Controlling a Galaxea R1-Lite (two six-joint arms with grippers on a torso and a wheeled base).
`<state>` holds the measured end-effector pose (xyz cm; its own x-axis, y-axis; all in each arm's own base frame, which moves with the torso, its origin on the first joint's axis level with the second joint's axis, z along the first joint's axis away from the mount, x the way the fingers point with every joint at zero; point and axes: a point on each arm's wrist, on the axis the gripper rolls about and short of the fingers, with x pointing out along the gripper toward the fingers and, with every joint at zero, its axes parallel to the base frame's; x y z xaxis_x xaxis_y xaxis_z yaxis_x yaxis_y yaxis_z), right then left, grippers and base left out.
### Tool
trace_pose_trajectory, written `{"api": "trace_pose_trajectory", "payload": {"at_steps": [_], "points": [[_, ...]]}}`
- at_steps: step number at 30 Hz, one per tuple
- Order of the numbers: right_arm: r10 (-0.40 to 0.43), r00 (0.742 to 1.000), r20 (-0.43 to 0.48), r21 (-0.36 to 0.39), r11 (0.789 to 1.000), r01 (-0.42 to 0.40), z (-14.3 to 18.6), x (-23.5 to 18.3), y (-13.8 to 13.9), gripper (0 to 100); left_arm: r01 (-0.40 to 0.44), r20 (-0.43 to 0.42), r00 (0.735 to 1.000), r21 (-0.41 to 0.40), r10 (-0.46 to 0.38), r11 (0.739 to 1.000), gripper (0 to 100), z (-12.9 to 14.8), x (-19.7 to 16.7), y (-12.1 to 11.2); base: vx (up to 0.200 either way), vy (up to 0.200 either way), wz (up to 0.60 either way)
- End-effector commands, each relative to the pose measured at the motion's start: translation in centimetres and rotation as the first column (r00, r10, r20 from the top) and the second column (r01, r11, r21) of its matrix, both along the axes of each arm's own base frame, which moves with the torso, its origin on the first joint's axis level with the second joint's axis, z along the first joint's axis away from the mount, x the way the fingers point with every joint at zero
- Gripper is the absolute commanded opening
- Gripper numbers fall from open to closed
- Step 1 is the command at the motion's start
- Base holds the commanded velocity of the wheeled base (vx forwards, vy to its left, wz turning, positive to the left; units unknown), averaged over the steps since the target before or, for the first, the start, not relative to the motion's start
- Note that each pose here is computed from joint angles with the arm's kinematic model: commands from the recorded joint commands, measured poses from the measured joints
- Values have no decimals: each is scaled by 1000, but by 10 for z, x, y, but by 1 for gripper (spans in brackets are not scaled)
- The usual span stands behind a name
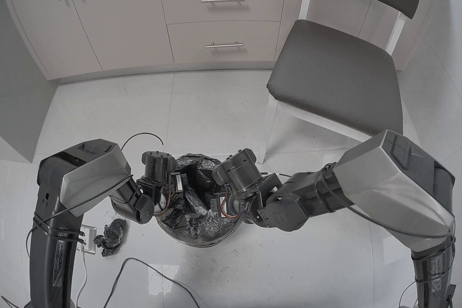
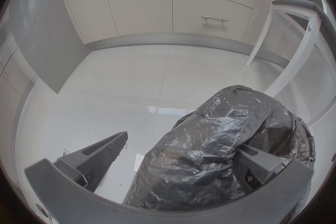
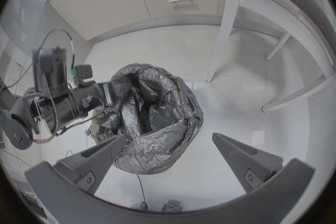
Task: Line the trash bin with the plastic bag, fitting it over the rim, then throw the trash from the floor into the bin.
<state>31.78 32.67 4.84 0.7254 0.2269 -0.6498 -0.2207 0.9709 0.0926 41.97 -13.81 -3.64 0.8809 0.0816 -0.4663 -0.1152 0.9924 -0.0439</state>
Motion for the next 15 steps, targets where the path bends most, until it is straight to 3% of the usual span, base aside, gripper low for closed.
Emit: {"api": "trace_pose_trajectory", "payload": {"at_steps": [1, 15], "points": [[-7, 999, -32, -30, 1000, 6, -22, 11, 10, 100, -2, 13, 1000, -6, 2, 1000, 100, 4, 2, -1, 0, 0, 0], [1, 996, -95, -103, 995, -11, -53, 22, 27, 100, -28, -4, 1000, -17, 28, 999, 100, 1, 5, 7, 0, 0, 0]]}}
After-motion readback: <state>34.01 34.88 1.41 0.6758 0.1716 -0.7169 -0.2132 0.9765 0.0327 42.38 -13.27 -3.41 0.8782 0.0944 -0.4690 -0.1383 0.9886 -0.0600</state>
